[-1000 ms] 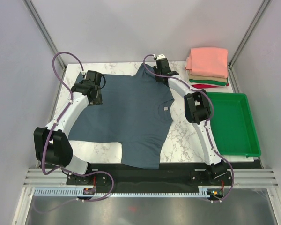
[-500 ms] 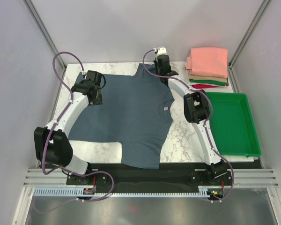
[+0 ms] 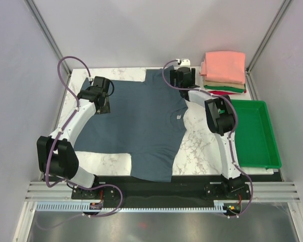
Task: Fold and stack the t-shirts
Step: Flatten the tshirt out
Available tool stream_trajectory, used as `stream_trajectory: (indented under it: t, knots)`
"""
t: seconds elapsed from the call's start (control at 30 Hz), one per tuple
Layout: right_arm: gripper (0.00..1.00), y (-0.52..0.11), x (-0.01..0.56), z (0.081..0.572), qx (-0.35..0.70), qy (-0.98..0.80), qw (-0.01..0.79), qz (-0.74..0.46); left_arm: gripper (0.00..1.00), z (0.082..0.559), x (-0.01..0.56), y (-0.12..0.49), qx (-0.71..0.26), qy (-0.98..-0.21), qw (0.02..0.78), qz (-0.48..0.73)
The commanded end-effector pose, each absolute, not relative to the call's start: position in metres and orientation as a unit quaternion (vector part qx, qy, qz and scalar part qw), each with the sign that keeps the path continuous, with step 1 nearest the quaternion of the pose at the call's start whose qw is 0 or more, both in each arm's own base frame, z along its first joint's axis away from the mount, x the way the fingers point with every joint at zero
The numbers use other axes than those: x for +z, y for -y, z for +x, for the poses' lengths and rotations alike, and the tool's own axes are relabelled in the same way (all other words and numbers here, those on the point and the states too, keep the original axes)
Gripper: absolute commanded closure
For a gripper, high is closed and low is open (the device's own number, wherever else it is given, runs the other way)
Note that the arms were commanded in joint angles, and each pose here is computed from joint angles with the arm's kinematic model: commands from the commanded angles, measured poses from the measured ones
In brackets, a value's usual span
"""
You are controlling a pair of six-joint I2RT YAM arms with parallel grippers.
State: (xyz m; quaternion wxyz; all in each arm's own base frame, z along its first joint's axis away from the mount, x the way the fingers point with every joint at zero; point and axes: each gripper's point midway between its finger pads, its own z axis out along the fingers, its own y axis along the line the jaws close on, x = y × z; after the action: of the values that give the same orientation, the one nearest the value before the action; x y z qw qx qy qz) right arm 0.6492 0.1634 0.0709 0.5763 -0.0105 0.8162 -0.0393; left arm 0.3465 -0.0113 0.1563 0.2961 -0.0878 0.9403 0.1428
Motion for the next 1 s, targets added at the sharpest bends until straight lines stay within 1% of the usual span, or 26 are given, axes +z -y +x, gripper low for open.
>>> stream_trajectory:
  t: [0.0, 0.13, 0.27, 0.37, 0.47, 0.6, 0.7, 0.8, 0.97]
  knots:
    - [0.02, -0.214, 0.201, 0.609, 0.09, -0.765, 0.637, -0.001, 0.4, 0.348, 0.158, 0.008, 0.158, -0.939, 0.297, -0.074]
    - [0.02, -0.254, 0.188, 0.542, 0.152, -0.801, 0.578, -0.03, 0.39, 0.348, 0.153, 0.007, 0.161, -0.94, 0.292, -0.074]
    - [0.02, -0.274, 0.149, 0.478, 0.192, -0.842, 0.503, -0.039, 0.39, 0.348, 0.141, 0.007, 0.168, -0.945, 0.274, -0.069]
    - [0.02, -0.294, 0.125, 0.441, 0.229, -0.856, 0.46, -0.057, 0.38, 0.348, 0.132, 0.004, 0.178, -0.946, 0.26, -0.068]
    - [0.02, -0.309, 0.108, 0.415, 0.272, -0.86, 0.426, -0.07, 0.37, 0.348, 0.125, 0.001, 0.19, -0.946, 0.252, -0.069]
    - [0.02, -0.315, 0.089, 0.396, 0.312, -0.862, 0.393, -0.072, 0.37, 0.348, 0.111, -0.001, 0.199, -0.95, 0.231, -0.069]
    - [0.02, -0.315, 0.073, 0.391, 0.311, -0.87, 0.376, -0.073, 0.37, 0.349, 0.103, 0.0, 0.197, -0.953, 0.222, -0.068]
    - [0.02, -0.304, 0.054, 0.395, 0.299, -0.881, 0.362, -0.056, 0.36, 0.35, 0.094, 0.0, 0.202, -0.955, 0.209, -0.065]
    - [0.02, -0.265, 0.019, 0.413, 0.269, -0.905, 0.329, 0.005, 0.36, 0.355, 0.067, 0.007, 0.195, -0.965, 0.17, -0.051]
